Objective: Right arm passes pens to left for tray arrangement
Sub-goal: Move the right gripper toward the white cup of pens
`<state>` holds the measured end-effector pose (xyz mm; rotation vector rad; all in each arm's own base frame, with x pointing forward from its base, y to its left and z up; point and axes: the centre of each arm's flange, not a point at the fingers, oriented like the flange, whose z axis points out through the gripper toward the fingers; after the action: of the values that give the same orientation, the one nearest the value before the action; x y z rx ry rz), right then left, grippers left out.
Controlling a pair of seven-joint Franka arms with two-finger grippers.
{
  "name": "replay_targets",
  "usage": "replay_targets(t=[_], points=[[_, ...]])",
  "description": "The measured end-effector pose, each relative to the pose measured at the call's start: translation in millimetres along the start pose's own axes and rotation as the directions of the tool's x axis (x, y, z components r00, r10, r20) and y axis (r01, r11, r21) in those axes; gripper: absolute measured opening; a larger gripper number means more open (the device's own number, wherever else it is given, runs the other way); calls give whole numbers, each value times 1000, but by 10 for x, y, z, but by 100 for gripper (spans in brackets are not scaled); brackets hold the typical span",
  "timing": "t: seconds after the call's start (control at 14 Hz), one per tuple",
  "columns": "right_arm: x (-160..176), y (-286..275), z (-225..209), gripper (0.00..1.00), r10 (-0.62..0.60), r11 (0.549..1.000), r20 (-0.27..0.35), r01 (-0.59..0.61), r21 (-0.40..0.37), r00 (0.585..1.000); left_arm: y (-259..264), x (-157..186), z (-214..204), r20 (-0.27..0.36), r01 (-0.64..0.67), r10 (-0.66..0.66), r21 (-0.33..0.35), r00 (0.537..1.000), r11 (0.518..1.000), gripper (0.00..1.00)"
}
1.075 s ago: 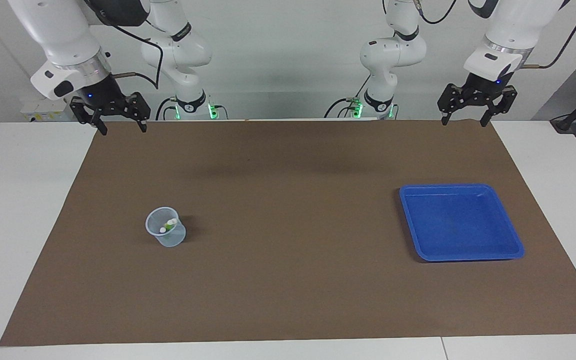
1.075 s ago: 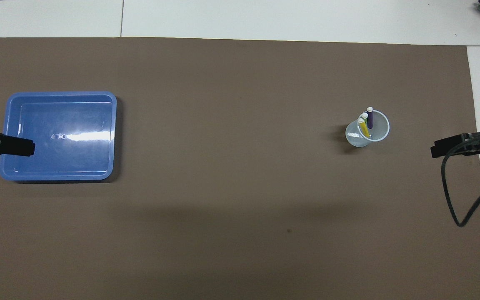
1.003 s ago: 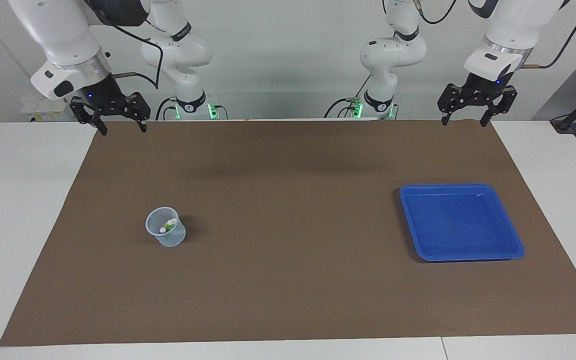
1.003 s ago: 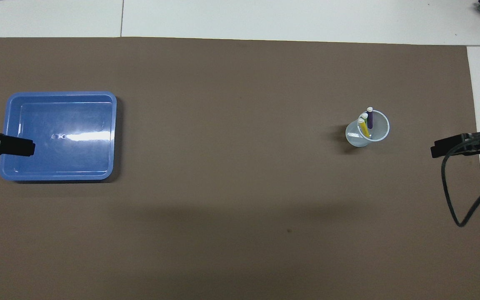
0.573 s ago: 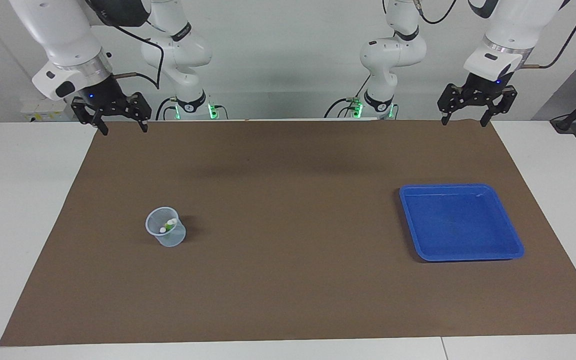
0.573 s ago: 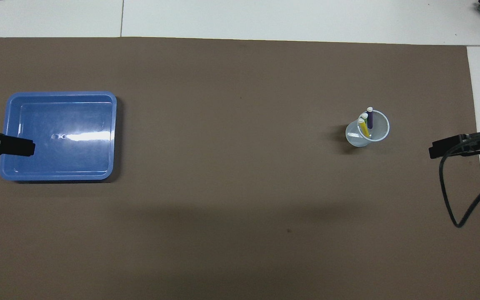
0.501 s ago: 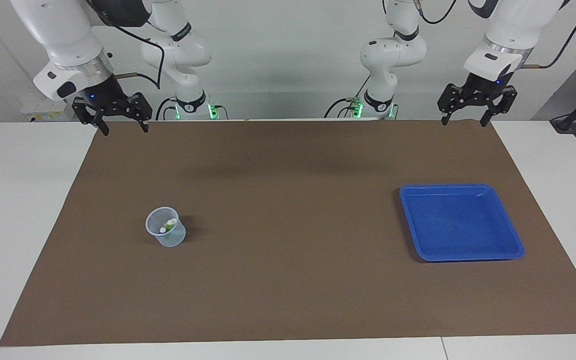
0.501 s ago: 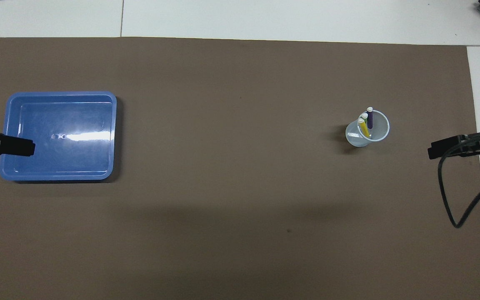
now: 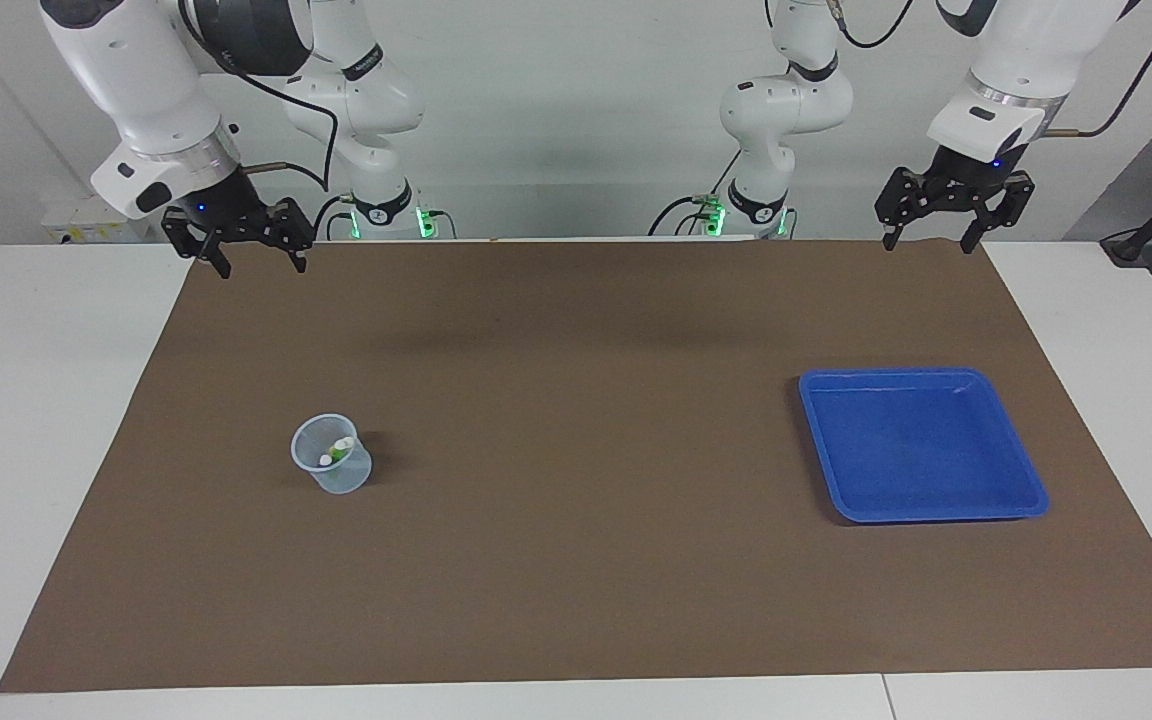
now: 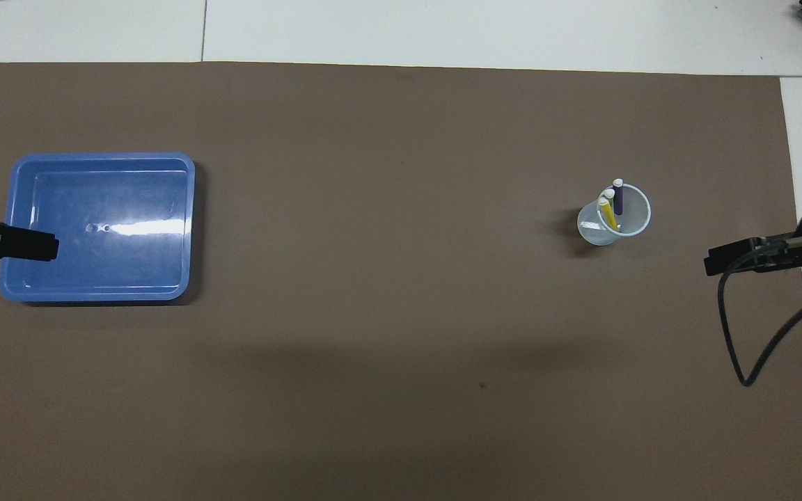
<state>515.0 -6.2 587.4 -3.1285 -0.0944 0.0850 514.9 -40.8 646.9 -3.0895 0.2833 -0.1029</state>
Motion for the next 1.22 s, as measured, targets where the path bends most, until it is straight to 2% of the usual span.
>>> replay_targets(t=[0.64,0.93,1.22], points=[[218,-19,142,100,-7,1000,-157,5,-12,988,0,0,0,0,0,0,0,1000,1000,100],[374,-5,285,96,-7,1000,-177,4,-15,984,0,0,0,0,0,0,0,1000,1000,100],[506,4,402,100,-7,1000,-188,4,-16,982,0,0,0,0,0,0,0,1000,1000,100]])
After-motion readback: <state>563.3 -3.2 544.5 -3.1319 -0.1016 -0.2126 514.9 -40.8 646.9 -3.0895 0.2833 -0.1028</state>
